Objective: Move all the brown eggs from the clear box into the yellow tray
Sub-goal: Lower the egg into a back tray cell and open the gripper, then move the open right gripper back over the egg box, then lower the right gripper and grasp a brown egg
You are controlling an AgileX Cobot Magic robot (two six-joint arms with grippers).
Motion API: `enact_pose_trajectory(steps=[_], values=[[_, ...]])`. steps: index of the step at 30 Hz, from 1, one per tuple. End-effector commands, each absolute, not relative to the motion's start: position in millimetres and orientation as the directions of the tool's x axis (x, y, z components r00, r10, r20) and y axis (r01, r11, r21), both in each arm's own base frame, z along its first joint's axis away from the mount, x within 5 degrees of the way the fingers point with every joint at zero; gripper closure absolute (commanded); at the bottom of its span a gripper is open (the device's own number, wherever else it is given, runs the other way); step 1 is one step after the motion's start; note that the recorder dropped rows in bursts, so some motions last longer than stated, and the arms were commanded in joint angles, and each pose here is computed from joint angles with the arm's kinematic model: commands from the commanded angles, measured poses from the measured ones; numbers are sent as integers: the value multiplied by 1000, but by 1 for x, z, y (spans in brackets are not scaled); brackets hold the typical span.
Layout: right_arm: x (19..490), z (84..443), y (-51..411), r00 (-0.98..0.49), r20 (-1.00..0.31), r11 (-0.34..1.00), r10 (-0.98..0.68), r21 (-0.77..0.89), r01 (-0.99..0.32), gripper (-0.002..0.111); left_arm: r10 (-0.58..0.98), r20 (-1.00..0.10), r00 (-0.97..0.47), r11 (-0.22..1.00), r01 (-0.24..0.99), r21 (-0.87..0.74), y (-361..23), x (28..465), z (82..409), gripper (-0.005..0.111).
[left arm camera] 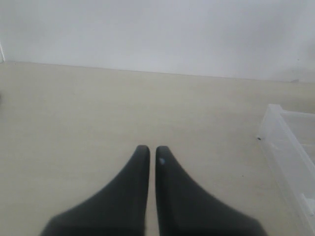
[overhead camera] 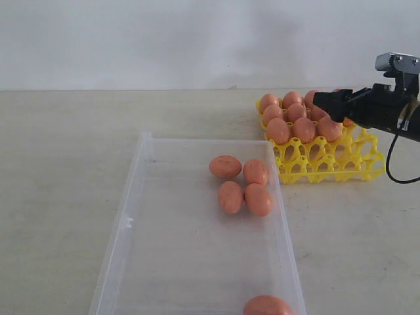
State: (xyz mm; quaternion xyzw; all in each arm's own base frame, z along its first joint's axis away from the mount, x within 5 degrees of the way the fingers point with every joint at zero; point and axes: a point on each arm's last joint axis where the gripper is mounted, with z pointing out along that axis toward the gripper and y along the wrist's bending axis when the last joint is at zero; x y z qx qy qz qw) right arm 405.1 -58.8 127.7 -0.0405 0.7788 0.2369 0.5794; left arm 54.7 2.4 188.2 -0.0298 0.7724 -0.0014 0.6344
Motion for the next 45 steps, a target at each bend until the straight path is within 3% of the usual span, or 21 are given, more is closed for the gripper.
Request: enact_pose_trajectory(steps=[1, 4, 8, 9, 12, 16, 20, 22, 25, 27, 29, 30, 31, 32, 34, 35, 37, 40, 41, 45], values=[[402, 168, -48, -110, -950, 798, 293, 306, -520, 42, -48, -981, -187, 998, -47, -40, 3, 55, 188, 103], [399, 192, -38, -88, -951, 775, 295, 293, -560, 57, -48, -981, -187, 998, -47, -40, 3, 55, 188, 103], [390, 238, -4, -93, -987, 664, 131, 157, -731, 104, -48, -981, -187, 998, -47, -40, 3, 55, 188, 103], [388, 249, 9, -99, -994, 631, 52, 110, -768, 108, -48, -981, -187, 998, -47, -40, 3, 55, 188, 103], [380, 280, 54, -76, -986, 561, -149, -21, -827, 109, -48, -981, -187, 998, -47, -40, 3, 55, 188, 103], [364, 313, 120, -25, -914, 550, -405, -222, -805, 109, -48, -981, -187, 998, -47, -40, 3, 55, 188, 103], [356, 322, 174, -76, -896, 764, -437, -326, -557, 109, -48, -981, -187, 998, -47, -40, 3, 55, 188, 103], [352, 319, 189, -82, -869, 807, -488, -413, -422, 109, -48, -981, -187, 998, -47, -40, 3, 55, 188, 103], [349, 302, 201, -128, -672, 675, -730, -677, -292, 109, -48, -981, -187, 998, -47, -40, 3, 55, 188, 103], [352, 280, 192, -333, -418, 517, -845, -796, -314, 109, -48, -981, -187, 998, -47, -40, 3, 55, 188, 103], [359, 263, 174, -586, -295, 563, -755, -749, -349, 109, -48, -981, -187, 998, -47, -40, 3, 55, 188, 103], [369, 260, 159, -728, -336, 740, -598, -581, -340, 109, -48, -981, -187, 998, -47, -40, 3, 55, 188, 103], [370, 260, 158, -755, -343, 803, -560, -450, -391, 109, -48, -981, -187, 998, -47, -40, 3, 55, 188, 103], [368, 265, 166, -766, -362, 843, -531, -131, -522, 109, -48, -981, -187, 998, -47, -40, 3, 55, 188, 103], [363, 283, 181, -731, -446, 726, -515, 227, -650, 109, -48, -981, -187, 998, -47, -40, 3, 55, 188, 103], [362, 287, 184, -748, -461, 710, -477, 299, -637, 109, -48, -981, -187, 998, -47, -40, 3, 55, 188, 103], [362, 285, 185, -748, -450, 714, -487, 289, -638, 107, -48, -981, -187, 998, -47, -40, 3, 55, 188, 103], [370, 263, 181, -801, -356, 789, -482, 222, -573, 83, -48, -981, -187, 998, -47, -40, 3, 55, 188, 103], [373, 254, 180, -821, -329, 809, -468, 214, -547, 69, -48, -981, -187, 998, -47, -40, 3, 55, 188, 103], [380, 230, 183, -871, -265, 845, -414, 242, -476, 51, -48, -981, -187, 998, -47, -40, 3, 55, 188, 103]])
